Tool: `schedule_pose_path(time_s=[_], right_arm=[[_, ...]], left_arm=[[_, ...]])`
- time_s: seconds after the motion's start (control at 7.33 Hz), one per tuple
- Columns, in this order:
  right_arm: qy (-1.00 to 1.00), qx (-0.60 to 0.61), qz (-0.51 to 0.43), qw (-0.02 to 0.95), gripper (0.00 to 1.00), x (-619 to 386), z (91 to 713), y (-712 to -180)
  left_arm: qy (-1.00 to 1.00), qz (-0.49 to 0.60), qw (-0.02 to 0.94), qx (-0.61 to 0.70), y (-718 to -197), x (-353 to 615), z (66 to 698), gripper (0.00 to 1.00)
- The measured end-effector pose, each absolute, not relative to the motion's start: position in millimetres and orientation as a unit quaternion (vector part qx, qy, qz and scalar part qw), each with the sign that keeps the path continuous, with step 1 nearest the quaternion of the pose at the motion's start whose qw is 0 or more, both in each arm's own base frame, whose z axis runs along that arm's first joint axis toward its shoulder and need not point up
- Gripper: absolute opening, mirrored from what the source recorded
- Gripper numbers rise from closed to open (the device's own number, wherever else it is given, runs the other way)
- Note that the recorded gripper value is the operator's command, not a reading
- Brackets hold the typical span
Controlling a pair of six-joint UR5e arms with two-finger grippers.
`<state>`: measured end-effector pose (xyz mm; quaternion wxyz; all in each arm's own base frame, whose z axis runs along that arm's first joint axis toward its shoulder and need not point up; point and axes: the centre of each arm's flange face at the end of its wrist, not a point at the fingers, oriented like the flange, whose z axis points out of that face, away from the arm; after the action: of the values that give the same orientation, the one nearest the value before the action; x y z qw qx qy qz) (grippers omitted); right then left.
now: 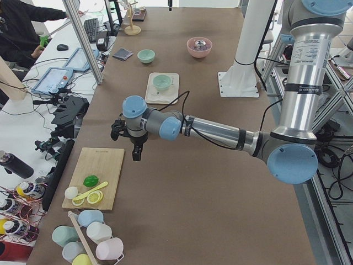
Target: Stack green bowls together
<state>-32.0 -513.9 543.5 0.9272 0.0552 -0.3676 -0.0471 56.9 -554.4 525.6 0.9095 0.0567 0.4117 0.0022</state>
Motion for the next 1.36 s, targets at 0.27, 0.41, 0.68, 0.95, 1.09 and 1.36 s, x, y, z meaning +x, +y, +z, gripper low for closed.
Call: schedule_pose_path(time_s=[0.27, 0.41, 0.68, 0.95, 1.09, 1.36], right_arm=[[-0.379, 0.040, -0.014, 0.924, 1.00, -68, 515, -528], [-0.385, 0.036, -0.015, 0.922, 1.00, -80, 508, -532], [-0.407, 0.036, -0.028, 0.912, 1.00, -99, 486, -541], [-0.407, 0.043, -0.035, 0.912, 1.00, -119, 466, -551], [-0.404, 0.044, -0.039, 0.913, 1.00, -129, 462, -556], [-0.402, 0.036, -0.037, 0.914, 1.00, -145, 460, -572]], left_arm=[[0.423, -0.010, 0.905, 0.048, -577, 113, 507, 0.98], [0.425, -0.019, 0.904, 0.053, -585, 142, 510, 0.97], [0.437, -0.036, 0.897, 0.060, -601, 194, 511, 0.97], [0.448, -0.033, 0.892, 0.055, -603, 240, 491, 0.97], [0.448, -0.027, 0.892, 0.055, -601, 259, 485, 0.97], [0.445, -0.011, 0.894, 0.052, -592, 288, 481, 0.87]])
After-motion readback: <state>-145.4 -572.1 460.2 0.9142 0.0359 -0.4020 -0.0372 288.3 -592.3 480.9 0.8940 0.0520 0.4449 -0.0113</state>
